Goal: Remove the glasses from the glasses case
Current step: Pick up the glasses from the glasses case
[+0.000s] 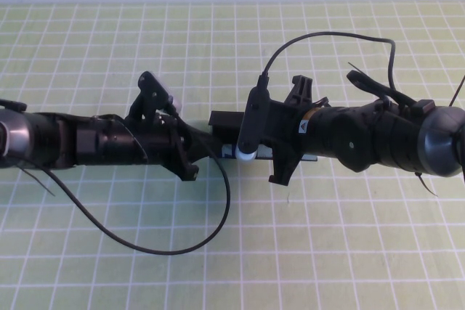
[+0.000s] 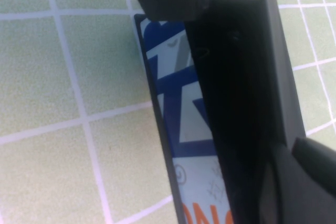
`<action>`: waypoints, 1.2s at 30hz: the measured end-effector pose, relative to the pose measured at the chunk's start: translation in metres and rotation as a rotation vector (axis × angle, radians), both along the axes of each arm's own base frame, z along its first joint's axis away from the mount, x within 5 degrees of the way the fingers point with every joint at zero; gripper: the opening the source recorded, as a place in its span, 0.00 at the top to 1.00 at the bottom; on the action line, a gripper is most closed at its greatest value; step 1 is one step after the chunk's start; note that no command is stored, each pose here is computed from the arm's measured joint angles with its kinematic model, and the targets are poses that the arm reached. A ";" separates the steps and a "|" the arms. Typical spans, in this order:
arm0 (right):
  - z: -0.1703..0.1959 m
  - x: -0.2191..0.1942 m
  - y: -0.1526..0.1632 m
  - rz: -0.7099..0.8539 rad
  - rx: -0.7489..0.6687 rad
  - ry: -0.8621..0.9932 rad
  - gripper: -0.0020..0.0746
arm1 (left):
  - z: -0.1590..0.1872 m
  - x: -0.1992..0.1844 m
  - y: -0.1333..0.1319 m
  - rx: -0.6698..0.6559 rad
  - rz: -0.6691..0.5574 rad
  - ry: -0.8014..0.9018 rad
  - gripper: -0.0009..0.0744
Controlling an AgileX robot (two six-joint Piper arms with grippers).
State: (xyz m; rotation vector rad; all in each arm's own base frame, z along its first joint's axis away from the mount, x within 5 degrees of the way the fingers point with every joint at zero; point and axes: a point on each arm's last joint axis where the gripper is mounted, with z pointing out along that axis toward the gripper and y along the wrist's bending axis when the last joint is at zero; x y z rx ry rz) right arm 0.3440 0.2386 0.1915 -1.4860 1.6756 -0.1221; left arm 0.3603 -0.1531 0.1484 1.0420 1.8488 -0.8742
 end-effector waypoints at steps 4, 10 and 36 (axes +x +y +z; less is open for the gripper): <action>0.000 0.000 0.000 0.000 0.000 0.000 0.96 | 0.007 0.006 -0.001 -0.005 -0.002 -0.032 0.99; 0.001 0.001 0.000 -0.006 0.008 -0.004 0.96 | 0.013 0.012 -0.003 -0.010 -0.003 -0.061 0.99; 0.001 0.001 -0.001 -0.023 0.026 0.005 0.96 | 0.002 0.021 -0.012 0.007 -0.060 -0.122 0.99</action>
